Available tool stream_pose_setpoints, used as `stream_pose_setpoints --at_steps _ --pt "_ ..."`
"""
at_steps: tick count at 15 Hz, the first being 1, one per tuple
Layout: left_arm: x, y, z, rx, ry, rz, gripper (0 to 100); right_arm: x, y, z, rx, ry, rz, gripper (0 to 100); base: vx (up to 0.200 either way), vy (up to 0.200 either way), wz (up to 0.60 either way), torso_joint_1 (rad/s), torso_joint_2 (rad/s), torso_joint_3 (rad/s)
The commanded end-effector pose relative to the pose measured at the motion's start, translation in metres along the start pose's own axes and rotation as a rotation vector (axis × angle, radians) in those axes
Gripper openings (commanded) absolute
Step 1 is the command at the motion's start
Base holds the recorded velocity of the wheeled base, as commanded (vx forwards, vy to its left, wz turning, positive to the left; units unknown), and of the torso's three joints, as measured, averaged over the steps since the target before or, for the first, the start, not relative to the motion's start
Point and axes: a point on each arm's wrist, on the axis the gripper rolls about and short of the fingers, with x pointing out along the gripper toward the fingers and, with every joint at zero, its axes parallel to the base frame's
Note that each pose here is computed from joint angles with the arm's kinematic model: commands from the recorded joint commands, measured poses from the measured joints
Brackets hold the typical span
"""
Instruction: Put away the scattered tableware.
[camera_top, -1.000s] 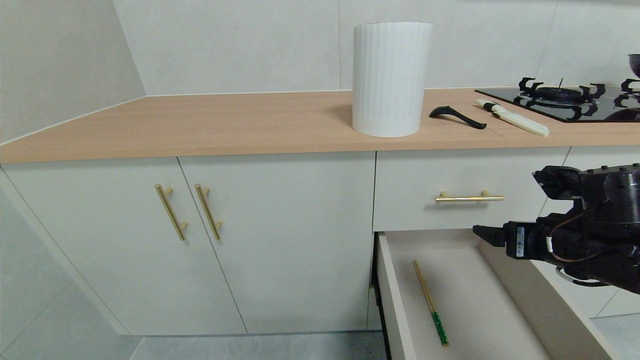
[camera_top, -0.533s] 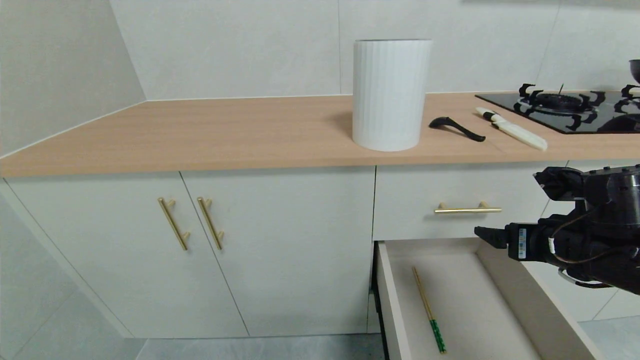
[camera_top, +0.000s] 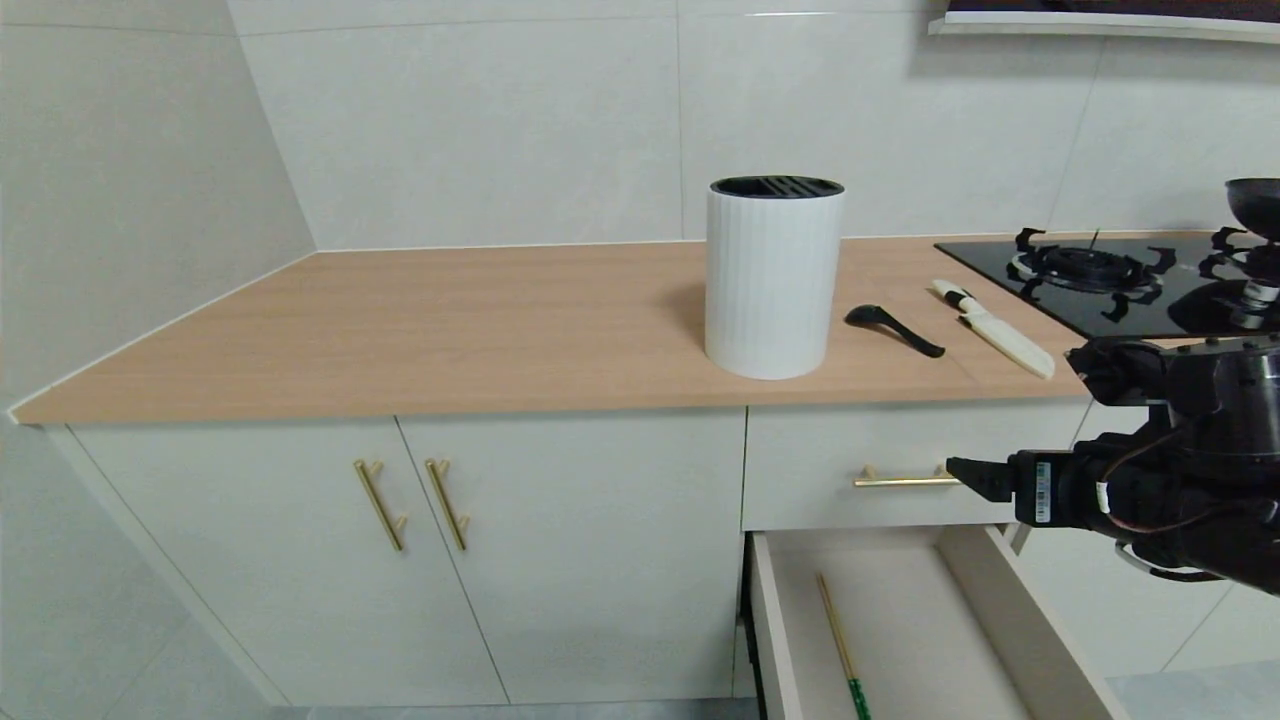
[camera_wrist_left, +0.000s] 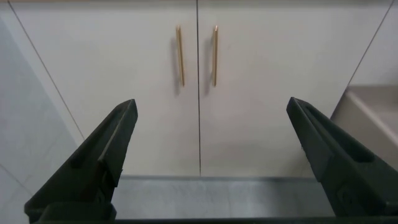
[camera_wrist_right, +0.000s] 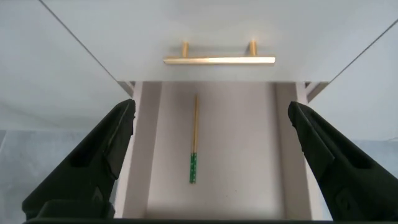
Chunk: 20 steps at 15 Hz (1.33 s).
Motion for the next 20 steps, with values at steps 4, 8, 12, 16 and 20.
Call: stream_pose_setpoints --at_steps 4,8,12,16,20 --pt "0.0 0.0 0.0 0.0 0.0 0.001 100 0.003 0.001 -0.003 -0.005 0.013 0.001 100 0.0 0.0 0.0 0.202 -0.49 -0.283" --pt "0.0 0.0 0.0 -0.001 0.0 0.001 100 0.003 0.001 -0.005 -0.008 0.021 0.003 100 0.0 0.0 0.0 0.212 -0.48 -0.267" --pt "0.0 0.0 0.0 -0.001 0.002 0.001 100 0.005 0.001 -0.008 -0.046 0.037 0.001 100 0.0 0.0 0.0 0.057 -0.12 -0.063" --pt "0.0 0.0 0.0 -0.001 0.002 0.001 100 0.01 0.0 -0.009 -0.039 0.047 -0.008 100 0.0 0.0 0.0 0.0 0.0 0.0" --pt "0.0 0.0 0.0 -0.001 0.002 0.001 100 0.033 -0.013 0.008 0.011 -0.043 -0.038 100 0.0 0.0 0.0 0.0 0.0 0.0"
